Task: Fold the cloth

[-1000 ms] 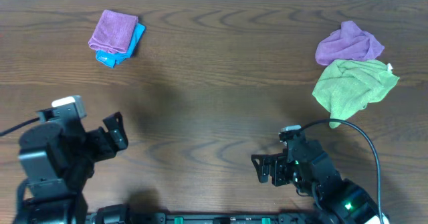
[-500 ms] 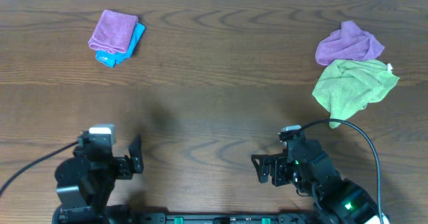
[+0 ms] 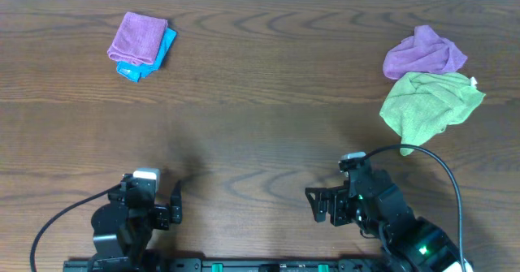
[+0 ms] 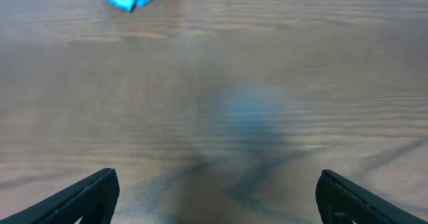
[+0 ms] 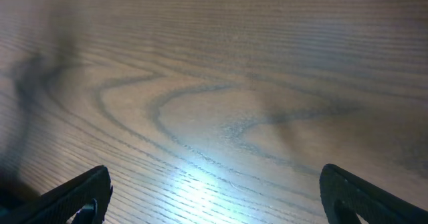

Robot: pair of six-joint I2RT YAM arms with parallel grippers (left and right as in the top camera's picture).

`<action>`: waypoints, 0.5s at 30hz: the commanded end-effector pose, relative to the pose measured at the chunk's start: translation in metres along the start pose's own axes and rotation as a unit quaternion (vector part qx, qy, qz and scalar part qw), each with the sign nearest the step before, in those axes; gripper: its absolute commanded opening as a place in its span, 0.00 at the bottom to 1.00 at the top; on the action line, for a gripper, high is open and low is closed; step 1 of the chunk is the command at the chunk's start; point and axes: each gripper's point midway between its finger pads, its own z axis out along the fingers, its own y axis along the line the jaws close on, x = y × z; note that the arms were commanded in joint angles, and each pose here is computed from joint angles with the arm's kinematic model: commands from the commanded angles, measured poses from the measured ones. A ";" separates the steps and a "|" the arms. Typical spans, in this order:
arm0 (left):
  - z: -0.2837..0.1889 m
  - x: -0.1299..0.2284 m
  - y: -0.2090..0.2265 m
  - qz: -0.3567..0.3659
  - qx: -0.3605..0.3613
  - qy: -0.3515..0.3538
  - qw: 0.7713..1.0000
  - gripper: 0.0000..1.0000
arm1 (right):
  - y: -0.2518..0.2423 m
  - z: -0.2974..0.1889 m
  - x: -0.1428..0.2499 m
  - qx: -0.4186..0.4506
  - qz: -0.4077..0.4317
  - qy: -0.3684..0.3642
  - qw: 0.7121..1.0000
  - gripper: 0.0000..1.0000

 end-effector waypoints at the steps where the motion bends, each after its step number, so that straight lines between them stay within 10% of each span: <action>1: 0.001 0.003 0.011 -0.021 -0.033 -0.003 0.999 0.95 | -0.001 -0.001 -0.001 0.001 0.008 -0.003 1.000 0.99; 15: 0.014 0.029 0.015 -0.016 -0.044 0.031 0.998 0.95 | -0.001 -0.001 -0.001 0.001 0.008 -0.003 1.000 0.99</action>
